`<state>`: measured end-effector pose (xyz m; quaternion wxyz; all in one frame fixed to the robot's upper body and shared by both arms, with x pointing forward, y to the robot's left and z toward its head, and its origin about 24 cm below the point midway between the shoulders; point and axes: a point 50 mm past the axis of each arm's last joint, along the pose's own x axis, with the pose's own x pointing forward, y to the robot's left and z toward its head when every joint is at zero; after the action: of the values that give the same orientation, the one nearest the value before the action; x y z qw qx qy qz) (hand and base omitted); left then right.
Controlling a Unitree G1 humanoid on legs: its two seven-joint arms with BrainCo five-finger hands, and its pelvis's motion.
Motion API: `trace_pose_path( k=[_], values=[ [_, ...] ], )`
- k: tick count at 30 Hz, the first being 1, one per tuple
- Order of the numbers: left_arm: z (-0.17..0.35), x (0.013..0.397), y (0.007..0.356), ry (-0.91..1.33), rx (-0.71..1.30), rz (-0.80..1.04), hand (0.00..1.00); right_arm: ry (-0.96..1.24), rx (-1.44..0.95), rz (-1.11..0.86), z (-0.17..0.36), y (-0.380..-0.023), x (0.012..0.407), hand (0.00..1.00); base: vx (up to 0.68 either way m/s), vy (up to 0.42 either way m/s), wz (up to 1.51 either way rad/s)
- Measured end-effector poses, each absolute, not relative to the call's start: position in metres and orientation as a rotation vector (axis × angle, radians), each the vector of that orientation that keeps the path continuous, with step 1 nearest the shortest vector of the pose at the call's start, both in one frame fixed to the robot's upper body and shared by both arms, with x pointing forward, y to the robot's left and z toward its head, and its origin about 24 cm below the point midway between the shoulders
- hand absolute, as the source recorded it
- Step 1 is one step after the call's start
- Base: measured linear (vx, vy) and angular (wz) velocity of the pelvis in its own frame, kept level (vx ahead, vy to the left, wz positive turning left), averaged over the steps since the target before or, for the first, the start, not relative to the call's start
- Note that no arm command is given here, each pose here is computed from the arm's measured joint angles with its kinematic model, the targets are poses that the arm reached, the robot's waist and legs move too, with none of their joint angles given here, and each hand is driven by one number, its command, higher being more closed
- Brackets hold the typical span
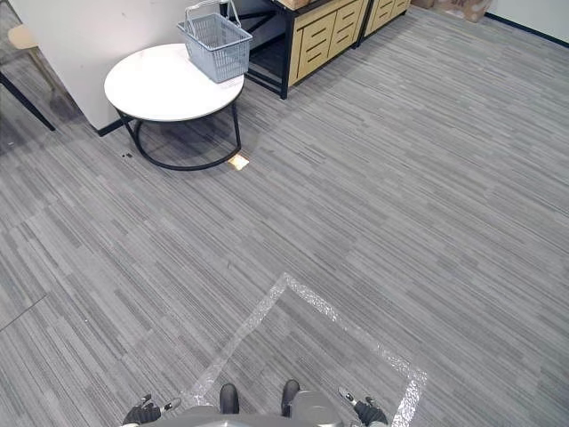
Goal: Pick vegetable in the basket
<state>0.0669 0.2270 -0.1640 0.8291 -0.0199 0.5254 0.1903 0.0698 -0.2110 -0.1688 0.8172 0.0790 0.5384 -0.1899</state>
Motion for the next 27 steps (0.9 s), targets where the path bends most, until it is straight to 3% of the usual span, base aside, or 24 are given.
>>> trace_pose_path(
  k=[6, 13, 18, 22, 27],
  values=[
    [-0.161, 0.075, 0.225, 1.042, -0.187, 0.523, 0.0, 1.126, 0.154, -0.402, -0.167, -0.213, 0.071, 0.0, 0.08, -0.077, 0.19],
    [-0.167, 0.059, 0.207, 1.082, -0.245, 0.539, 0.0, 1.014, 0.092, -0.335, -0.156, -0.216, 0.109, 0.0, 0.36, 0.124, -0.34],
    [-0.164, 0.055, 0.226, 1.07, -0.203, 0.573, 0.0, 1.002, 0.18, -0.29, -0.16, -0.182, 0.116, 0.0, 0.62, 0.231, -0.34],
    [-0.162, 0.053, 0.233, 1.075, -0.16, 0.558, 0.0, 1.049, 0.185, -0.319, -0.164, -0.189, 0.099, 0.0, 0.74, 0.255, -0.06],
    [-0.16, 0.071, 0.23, 1.055, -0.109, 0.48, 0.0, 0.974, 0.164, -0.331, -0.157, -0.203, 0.109, 0.0, 0.57, 0.1, 0.11]
  ],
)
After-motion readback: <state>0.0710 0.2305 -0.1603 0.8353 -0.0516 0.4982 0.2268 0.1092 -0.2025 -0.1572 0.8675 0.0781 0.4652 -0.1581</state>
